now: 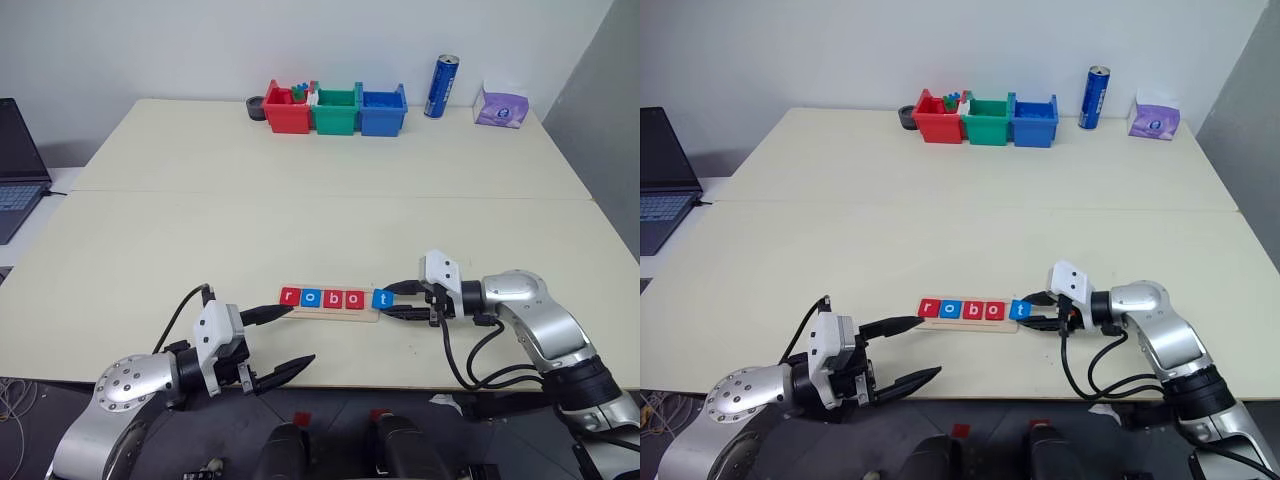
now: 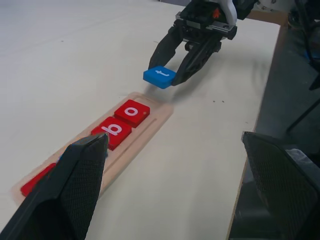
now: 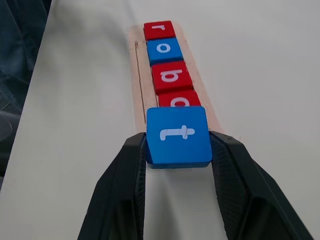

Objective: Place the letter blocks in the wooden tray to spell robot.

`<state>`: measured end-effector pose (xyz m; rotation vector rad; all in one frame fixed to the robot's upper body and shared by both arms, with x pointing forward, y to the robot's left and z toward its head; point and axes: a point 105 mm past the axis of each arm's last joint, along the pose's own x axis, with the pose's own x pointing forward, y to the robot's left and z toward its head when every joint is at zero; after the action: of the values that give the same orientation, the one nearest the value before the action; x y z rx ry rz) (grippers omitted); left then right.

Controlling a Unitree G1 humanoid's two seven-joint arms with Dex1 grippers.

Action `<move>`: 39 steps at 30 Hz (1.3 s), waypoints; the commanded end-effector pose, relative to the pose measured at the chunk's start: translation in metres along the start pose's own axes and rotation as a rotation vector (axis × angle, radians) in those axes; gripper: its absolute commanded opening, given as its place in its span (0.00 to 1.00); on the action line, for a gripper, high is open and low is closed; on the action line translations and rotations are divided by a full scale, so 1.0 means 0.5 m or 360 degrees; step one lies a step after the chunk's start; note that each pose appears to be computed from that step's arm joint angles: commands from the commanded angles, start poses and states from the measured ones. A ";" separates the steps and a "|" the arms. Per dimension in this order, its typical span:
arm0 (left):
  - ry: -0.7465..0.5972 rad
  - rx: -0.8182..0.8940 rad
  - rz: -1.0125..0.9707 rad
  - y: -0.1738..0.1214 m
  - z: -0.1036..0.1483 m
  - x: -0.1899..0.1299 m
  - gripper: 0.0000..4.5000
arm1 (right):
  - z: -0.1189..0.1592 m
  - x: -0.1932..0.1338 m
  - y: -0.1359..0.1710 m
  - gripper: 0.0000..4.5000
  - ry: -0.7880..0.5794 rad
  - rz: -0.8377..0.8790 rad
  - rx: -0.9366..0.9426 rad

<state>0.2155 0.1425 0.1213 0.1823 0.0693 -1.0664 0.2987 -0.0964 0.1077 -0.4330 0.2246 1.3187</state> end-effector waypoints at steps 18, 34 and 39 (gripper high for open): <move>-0.0038 0.0135 0.0033 0.012 -0.003 -0.020 1.00 | -0.015 0.028 -0.025 0.33 0.0122 0.0068 -0.0237; -0.0044 0.0153 0.0018 0.010 0.013 -0.006 1.00 | -0.014 0.039 -0.024 0.33 0.0132 0.0096 -0.0235; -0.0042 0.0154 0.0019 0.011 0.018 -0.004 1.00 | -0.015 0.041 -0.026 0.33 0.0139 0.0094 -0.0240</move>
<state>0.2215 0.1520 0.1199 0.2313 0.0355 -1.0333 0.3143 -0.0861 0.0883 -0.5832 0.2423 1.3783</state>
